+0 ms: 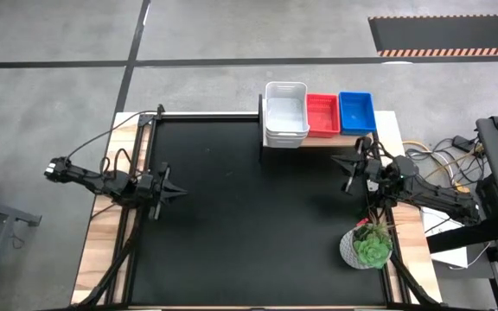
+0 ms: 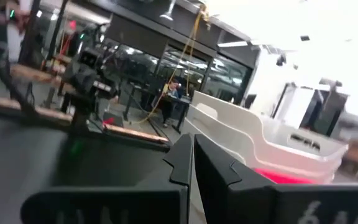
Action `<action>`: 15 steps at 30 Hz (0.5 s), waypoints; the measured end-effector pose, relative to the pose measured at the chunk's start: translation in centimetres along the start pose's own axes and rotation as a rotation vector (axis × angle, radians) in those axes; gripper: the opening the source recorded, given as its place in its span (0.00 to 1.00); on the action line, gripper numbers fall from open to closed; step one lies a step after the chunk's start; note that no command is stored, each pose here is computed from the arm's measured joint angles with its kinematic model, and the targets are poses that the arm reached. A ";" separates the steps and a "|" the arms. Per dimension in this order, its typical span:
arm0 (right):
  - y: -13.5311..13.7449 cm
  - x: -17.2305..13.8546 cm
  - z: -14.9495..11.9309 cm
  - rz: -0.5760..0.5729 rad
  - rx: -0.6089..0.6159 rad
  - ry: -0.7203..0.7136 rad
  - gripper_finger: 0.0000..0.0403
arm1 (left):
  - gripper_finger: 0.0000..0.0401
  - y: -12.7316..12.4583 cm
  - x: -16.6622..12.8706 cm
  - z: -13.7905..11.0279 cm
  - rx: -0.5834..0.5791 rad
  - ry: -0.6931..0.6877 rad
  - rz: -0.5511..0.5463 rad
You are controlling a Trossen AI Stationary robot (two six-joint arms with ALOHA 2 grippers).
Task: Stack baskets on shelf by color
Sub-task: Return to Home Position
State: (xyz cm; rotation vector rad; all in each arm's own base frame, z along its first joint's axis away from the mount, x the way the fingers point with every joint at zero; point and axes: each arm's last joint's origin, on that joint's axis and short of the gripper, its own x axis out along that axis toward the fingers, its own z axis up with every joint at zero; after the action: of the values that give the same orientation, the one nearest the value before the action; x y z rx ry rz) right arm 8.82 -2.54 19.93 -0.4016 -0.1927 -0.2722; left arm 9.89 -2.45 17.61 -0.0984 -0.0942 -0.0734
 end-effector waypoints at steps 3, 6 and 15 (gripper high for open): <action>0.0 0.1 -0.1 -0.013 0.094 0.015 0.03 | 0.00 0.0 0.0 0.0 0.000 0.002 0.000; 0.0 0.2 -0.2 -0.009 0.143 0.029 0.03 | 0.00 0.0 0.0 0.0 0.001 0.002 0.000; 0.1 0.4 -0.5 -0.001 0.155 0.057 0.03 | 0.00 0.0 0.0 -0.1 0.001 0.003 0.000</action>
State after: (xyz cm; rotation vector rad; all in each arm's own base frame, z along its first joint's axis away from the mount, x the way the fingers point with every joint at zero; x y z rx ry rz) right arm 9.26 -2.72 19.52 -0.2396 -0.1573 -0.2672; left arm 9.90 -2.46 17.55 -0.0977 -0.0916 -0.0738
